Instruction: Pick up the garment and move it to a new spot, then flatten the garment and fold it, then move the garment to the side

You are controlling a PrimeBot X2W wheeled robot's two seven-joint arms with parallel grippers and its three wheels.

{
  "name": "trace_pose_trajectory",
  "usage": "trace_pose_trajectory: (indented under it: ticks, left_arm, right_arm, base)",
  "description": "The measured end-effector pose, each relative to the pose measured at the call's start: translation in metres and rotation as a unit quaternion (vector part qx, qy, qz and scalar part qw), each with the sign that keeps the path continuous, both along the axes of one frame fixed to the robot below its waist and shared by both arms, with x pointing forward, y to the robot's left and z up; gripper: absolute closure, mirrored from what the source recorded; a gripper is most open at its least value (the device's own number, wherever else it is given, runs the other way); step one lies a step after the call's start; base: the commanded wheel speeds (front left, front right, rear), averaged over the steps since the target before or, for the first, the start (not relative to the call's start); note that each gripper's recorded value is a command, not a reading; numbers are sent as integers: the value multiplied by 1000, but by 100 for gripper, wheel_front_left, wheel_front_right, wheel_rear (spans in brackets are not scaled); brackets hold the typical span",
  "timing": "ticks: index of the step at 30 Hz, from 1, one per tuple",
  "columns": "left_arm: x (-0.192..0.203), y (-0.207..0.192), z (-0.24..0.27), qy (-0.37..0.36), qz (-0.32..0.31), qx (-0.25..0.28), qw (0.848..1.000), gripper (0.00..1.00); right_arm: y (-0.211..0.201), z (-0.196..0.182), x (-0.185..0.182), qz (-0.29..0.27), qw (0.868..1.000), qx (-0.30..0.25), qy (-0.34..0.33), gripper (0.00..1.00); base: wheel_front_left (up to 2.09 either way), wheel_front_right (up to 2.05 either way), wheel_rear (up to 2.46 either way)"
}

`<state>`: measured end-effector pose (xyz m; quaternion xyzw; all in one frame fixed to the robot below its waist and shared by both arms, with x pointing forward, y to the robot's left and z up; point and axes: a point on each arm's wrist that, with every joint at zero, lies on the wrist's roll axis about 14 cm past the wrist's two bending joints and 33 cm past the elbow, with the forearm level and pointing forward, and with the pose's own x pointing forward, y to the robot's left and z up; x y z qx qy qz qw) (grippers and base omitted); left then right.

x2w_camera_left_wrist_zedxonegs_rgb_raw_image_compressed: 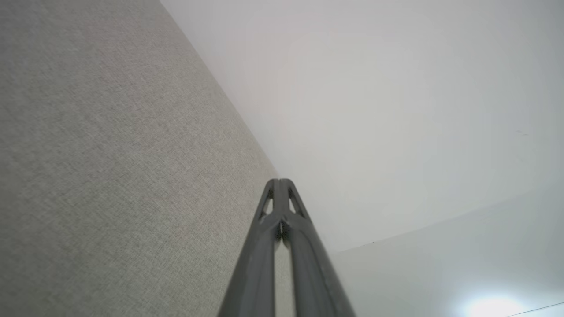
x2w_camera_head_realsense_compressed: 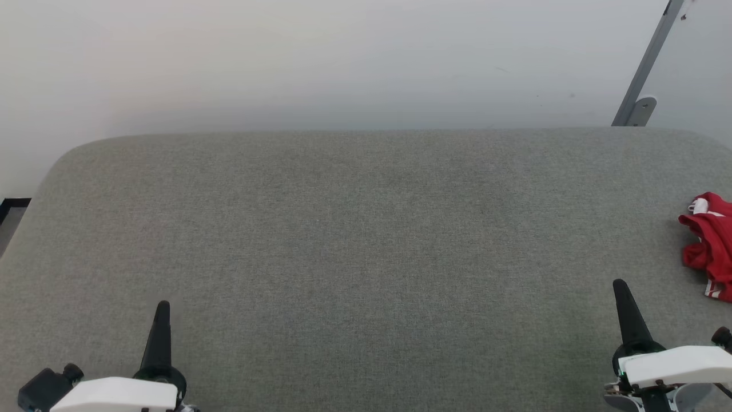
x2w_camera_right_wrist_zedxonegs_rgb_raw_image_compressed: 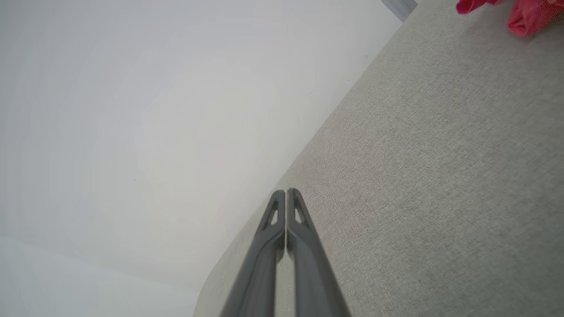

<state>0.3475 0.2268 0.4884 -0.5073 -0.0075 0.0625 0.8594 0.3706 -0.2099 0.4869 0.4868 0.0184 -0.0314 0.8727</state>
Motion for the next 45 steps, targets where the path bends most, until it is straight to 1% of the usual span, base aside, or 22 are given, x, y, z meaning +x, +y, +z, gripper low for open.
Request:
trace_pose_trajectory:
  ticks: [20, 32, 34, 45]
  left_arm:
    - [15, -9, 5, -12, -15, -92, 996, 100]
    - [22, -14, 6, -15, -24, -137, 990, 100]
    - [24, -15, 8, -19, -25, -151, 988, 100]
    - [30, -19, 11, -23, -33, -185, 982, 100]
  right_arm:
    - [4, 6, 7, 1, 995, 100, -9, 100]
    - [6, 9, 10, 2, 988, 153, -14, 100]
    - [7, 11, 12, 3, 986, 165, -17, 100]
    - [8, 13, 13, 5, 979, 203, -21, 100]
  base:
    - [0, 0, 0]
    - [0, 0, 0]
    - [0, 0, 0]
    - [0, 0, 0]
